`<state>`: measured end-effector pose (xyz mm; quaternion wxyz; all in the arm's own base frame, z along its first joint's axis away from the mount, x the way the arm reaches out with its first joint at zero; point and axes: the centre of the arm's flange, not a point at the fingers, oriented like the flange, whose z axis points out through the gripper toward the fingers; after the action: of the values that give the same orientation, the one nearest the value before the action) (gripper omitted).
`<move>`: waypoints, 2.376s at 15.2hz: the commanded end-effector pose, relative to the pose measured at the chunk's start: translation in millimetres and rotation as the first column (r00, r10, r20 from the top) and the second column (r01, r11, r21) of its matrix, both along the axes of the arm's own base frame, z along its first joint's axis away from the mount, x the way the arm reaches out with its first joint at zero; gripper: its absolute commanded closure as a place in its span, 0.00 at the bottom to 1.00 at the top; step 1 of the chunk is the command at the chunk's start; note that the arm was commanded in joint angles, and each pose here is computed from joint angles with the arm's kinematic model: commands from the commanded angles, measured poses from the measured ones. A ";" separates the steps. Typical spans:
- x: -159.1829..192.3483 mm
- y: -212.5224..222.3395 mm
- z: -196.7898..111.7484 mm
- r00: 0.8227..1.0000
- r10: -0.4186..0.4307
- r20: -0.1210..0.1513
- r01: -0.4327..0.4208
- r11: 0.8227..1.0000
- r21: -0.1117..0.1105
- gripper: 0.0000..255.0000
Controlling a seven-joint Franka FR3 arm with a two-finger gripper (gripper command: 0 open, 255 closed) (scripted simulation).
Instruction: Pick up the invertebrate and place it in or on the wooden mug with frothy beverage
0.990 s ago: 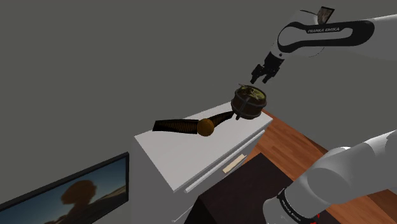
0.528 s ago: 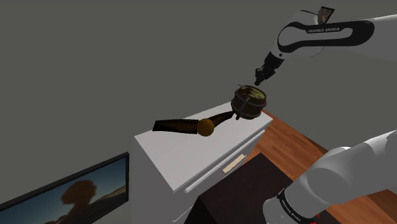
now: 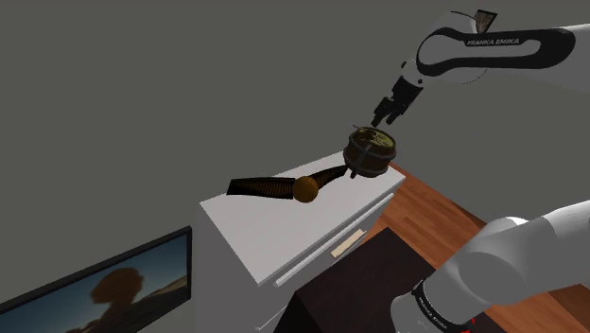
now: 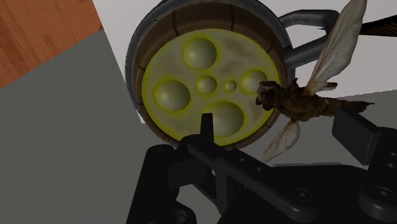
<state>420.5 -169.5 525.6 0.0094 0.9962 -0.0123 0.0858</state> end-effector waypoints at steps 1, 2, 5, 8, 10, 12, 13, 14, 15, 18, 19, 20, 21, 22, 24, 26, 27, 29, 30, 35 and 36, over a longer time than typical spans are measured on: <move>-11.6 18.9 2.8 0.994 0.109 -0.007 -0.109 0.994 0.014 0.00; -11.6 18.9 2.8 0.994 0.109 -0.007 -0.109 0.994 0.014 0.00; -9.1 19.1 -12.8 0.994 0.109 -0.007 -0.109 0.994 0.014 0.00; -6.4 19.2 -28.4 0.994 0.109 -0.007 -0.109 0.994 0.014 0.00; -5.1 19.3 -36.6 0.994 0.109 -0.007 -0.109 0.994 0.014 0.00; -5.0 19.3 -36.6 0.994 0.109 -0.007 -0.109 0.994 0.014 0.00; -5.0 19.3 -36.6 0.994 0.109 -0.007 -0.109 0.994 0.014 0.00; -5.0 19.3 -36.6 0.994 0.109 -0.007 -0.109 0.994 0.014 0.00; -5.0 19.3 -36.6 0.994 0.109 -0.007 -0.109 0.994 0.014 0.00; -5.1 19.3 -36.6 0.994 0.109 -0.007 -0.109 0.994 0.014 1.00; -5.1 19.3 -36.6 0.994 0.109 -0.007 -0.109 0.994 0.014 1.00; -5.0 19.3 -36.6 0.994 0.109 -0.007 -0.109 0.994 0.014 1.00; -5.0 19.3 -36.6 0.994 0.109 -0.007 -0.109 0.994 0.014 1.00; -5.0 19.4 -36.6 0.994 0.109 -0.007 -0.109 0.994 0.014 1.00; -4.8 19.6 -36.4 0.994 0.109 -0.007 -0.109 0.994 0.014 1.00; -4.8 19.6 -36.5 0.994 0.109 -0.007 -0.109 0.994 0.014 1.00; -5.0 19.3 -36.6 0.994 0.109 -0.007 -0.109 0.994 0.014 1.00; -5.1 19.3 -26.1 0.994 0.109 -0.007 -0.109 0.994 0.014 1.00; -5.0 19.3 -20.8 0.994 0.109 -0.007 -0.109 0.994 0.014 1.00; -5.0 19.3 5.6 0.994 0.109 -0.007 -0.109 0.994 0.014 1.00; -5.0 19.3 10.9 0.994 0.109 -0.007 -0.109 0.994 0.014 1.00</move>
<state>414.8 -151.1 531.4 -0.0020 0.9958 0.0416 0.0816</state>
